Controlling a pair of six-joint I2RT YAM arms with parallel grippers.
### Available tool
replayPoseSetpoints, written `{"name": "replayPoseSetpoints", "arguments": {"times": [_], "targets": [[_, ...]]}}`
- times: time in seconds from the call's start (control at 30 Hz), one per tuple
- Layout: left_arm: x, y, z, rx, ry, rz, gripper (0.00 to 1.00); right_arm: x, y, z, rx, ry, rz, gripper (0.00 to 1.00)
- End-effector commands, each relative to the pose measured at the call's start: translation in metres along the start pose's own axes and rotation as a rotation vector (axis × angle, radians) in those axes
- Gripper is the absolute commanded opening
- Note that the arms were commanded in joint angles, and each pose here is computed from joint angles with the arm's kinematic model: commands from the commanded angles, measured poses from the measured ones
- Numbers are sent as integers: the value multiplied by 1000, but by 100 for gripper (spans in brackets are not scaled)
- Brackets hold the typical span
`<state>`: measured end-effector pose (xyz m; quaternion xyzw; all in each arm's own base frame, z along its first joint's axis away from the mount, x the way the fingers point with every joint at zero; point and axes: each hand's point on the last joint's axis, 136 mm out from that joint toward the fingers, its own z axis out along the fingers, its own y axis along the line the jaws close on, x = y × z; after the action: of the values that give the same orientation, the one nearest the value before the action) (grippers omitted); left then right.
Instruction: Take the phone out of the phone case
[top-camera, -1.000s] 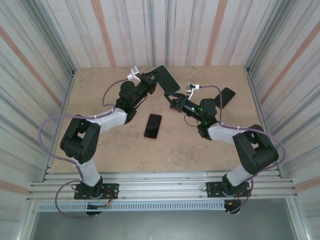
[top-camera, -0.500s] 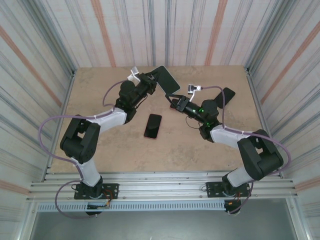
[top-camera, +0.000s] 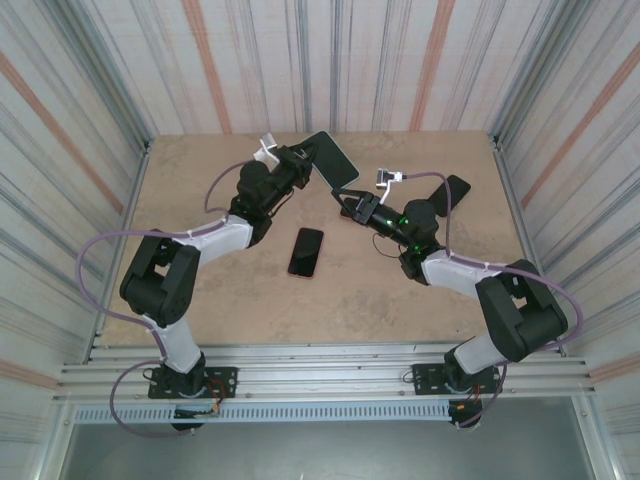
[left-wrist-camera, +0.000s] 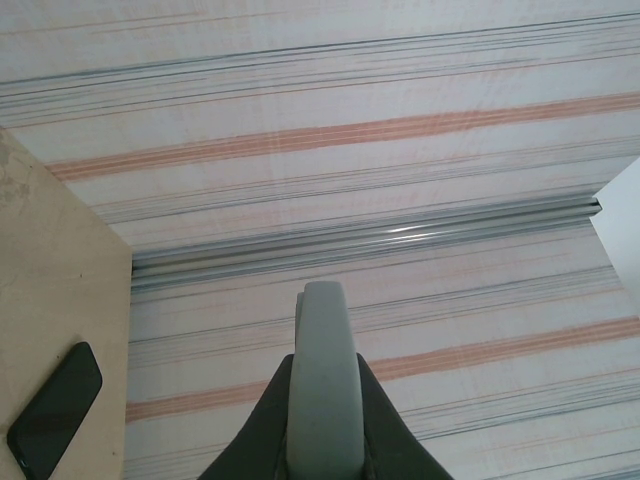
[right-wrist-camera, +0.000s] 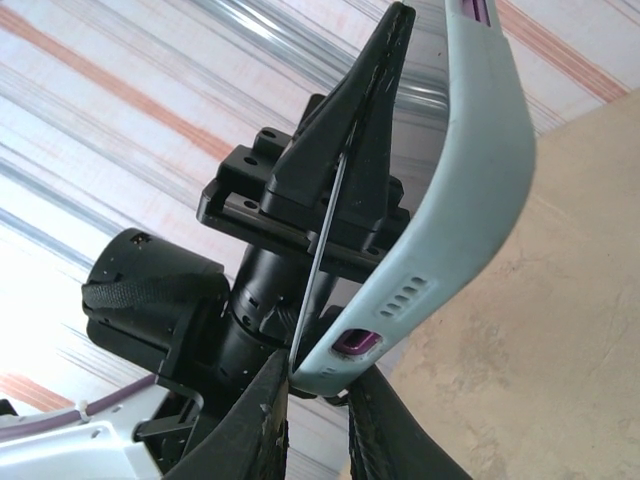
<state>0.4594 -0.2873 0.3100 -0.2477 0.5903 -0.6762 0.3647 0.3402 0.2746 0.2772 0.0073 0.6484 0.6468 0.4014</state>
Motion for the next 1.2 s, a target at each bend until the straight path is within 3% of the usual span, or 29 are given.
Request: {"name": "replayPoseSetpoints", "arguments": {"times": [0.0, 0.37, 0.6, 0.87, 1.03, 1.17], "targets": [[-4, -38, -4, 109, -10, -8, 0, -7, 7, 5, -30, 0, -11, 19], [-2, -42, -3, 97, 19, -29, 0, 0, 4, 8, -25, 41, -62, 9], [13, -60, 2, 86, 143, -56, 0, 11, -16, -3, 118, 127, -277, 5], [27, -77, -3, 96, 234, -64, 0, 1, -38, -14, 225, 116, -271, 4], [24, -77, -8, 81, 248, 10, 0, -6, -18, -10, 132, 103, -251, 11], [7, -72, -15, 50, 231, 165, 0, -1, -12, -18, 97, 157, -279, 26]]}}
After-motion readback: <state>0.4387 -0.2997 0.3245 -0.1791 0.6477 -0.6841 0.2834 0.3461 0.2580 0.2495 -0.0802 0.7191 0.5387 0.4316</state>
